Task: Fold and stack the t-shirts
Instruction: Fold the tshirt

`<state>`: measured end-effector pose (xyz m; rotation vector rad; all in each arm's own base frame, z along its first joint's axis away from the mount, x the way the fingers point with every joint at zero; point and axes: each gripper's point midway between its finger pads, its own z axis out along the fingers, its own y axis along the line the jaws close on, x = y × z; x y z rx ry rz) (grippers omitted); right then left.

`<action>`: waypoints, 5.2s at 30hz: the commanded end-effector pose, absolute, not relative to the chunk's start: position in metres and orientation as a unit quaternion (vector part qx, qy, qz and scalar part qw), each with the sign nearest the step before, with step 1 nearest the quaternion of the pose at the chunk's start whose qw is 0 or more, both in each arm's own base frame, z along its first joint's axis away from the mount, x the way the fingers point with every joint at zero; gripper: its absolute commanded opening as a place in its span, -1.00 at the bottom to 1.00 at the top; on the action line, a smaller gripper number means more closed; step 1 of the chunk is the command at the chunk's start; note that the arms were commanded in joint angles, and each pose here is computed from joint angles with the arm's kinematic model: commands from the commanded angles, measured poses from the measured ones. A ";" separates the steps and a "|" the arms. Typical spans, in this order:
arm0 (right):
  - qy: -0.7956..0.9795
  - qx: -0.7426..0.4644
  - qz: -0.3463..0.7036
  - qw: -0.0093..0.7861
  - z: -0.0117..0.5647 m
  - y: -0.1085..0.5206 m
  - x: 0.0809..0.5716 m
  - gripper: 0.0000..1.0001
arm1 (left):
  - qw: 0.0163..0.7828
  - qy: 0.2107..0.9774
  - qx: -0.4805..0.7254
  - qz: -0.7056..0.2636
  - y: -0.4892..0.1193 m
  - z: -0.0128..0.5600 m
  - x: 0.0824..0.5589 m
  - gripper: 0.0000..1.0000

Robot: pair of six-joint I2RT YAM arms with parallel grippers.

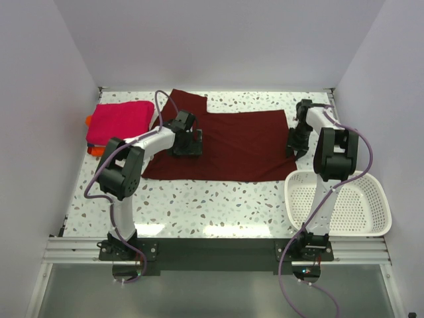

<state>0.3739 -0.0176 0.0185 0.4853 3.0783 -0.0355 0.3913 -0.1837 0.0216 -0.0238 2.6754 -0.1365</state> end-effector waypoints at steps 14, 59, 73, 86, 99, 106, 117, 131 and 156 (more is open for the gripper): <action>0.987 0.152 0.007 0.056 0.055 -0.014 0.389 -1.00 | 0.181 0.980 -0.075 0.024 -0.139 -0.015 0.364 1.00; 0.975 0.157 0.037 0.152 0.083 -0.015 0.425 -0.15 | 0.246 0.966 -0.069 -0.043 -0.167 0.045 0.393 1.00; 0.979 0.164 0.074 0.097 0.052 0.004 0.375 -0.34 | 0.242 0.967 -0.067 -0.052 -0.171 0.043 0.386 1.00; 0.982 0.168 0.054 0.067 0.010 0.001 0.367 -0.36 | 0.235 0.968 -0.065 -0.053 -0.169 0.036 0.376 1.00; 0.984 0.172 -0.020 -0.041 0.006 -0.015 0.291 -0.37 | 0.229 0.970 -0.062 -0.053 -0.167 0.029 0.369 1.00; 0.985 0.173 -0.003 -0.021 0.036 -0.010 0.289 -0.34 | 0.238 0.968 -0.051 -0.056 -0.168 0.035 0.370 1.00; 0.984 0.115 0.084 0.111 0.097 0.006 0.380 -0.24 | 0.290 0.954 0.009 -0.077 -0.199 0.086 0.391 1.00; 0.984 0.059 0.144 0.085 0.049 0.024 0.397 -0.29 | 0.272 0.945 0.087 -0.162 -0.271 0.090 0.365 1.00; 0.994 0.049 0.070 0.072 0.027 -0.001 0.378 -0.30 | 0.251 0.945 0.100 -0.182 -0.280 0.079 0.348 1.00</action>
